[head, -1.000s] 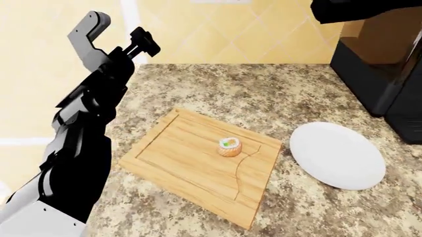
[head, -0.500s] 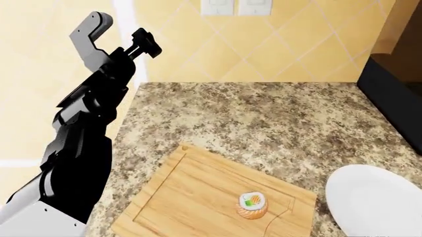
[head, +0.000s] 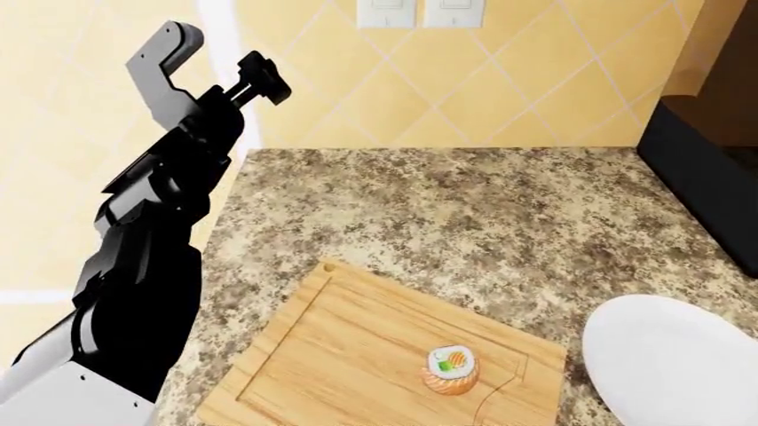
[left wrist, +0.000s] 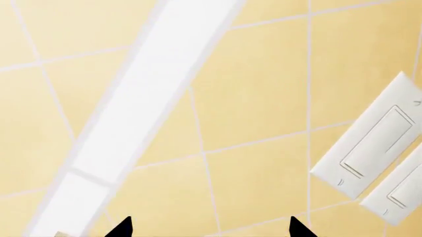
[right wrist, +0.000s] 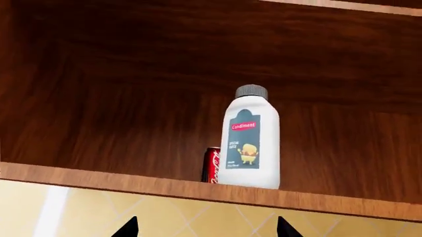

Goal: Pick the sushi from the plate and place it on the cutting board. Then pick the condiment bottle from the cabinet and place it next to the cutting board.

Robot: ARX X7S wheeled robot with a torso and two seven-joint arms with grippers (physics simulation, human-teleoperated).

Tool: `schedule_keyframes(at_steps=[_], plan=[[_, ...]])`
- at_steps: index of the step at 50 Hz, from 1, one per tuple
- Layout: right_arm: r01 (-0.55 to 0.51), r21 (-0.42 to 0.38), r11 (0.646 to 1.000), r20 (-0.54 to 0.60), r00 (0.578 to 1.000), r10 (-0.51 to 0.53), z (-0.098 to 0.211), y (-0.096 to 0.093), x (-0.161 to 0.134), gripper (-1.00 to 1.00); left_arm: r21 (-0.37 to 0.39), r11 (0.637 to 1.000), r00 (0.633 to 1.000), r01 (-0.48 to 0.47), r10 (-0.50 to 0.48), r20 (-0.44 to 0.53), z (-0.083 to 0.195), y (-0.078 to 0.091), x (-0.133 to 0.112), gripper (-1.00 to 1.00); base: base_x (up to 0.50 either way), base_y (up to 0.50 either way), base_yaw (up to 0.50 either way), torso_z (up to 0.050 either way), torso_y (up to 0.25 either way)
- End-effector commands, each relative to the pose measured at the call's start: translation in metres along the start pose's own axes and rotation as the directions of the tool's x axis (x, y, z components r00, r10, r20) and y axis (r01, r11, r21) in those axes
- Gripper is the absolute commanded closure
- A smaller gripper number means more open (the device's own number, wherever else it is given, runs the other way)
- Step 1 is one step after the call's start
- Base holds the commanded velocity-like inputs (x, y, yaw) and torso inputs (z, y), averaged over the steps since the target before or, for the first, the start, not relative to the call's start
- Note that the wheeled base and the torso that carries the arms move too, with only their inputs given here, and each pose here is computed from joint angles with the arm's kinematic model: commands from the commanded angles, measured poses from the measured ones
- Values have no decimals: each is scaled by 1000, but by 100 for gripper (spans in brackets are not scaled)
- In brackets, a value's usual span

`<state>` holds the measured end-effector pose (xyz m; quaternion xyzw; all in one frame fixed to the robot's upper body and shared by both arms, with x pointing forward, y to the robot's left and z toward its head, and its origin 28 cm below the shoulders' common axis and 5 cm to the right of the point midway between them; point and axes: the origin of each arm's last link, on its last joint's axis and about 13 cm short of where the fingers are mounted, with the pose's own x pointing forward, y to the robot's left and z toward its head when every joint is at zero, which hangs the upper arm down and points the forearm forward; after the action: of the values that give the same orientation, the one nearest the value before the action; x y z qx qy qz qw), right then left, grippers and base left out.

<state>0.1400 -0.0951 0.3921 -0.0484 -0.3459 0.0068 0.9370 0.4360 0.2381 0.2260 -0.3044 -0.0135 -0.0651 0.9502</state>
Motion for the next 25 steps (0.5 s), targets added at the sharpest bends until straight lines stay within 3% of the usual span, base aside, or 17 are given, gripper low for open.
schedule_keyframes(at_steps=[1,15,25], plan=[[92,35,995,100,990,-95,6,0,-16,-100,-5,1000,1000,-4,4,-1,0,1,0,-100,0,0,0,0,0],[159,39,986,197,967,-164,20,-2,-38,-100,-15,1000,1000,-7,7,-9,0,1,-1,-100,0,0,0,0,0],[195,-2,981,244,951,-189,53,-6,-25,-100,-8,1000,1000,-9,9,-12,-1,1,0,-100,0,0,0,0,0]])
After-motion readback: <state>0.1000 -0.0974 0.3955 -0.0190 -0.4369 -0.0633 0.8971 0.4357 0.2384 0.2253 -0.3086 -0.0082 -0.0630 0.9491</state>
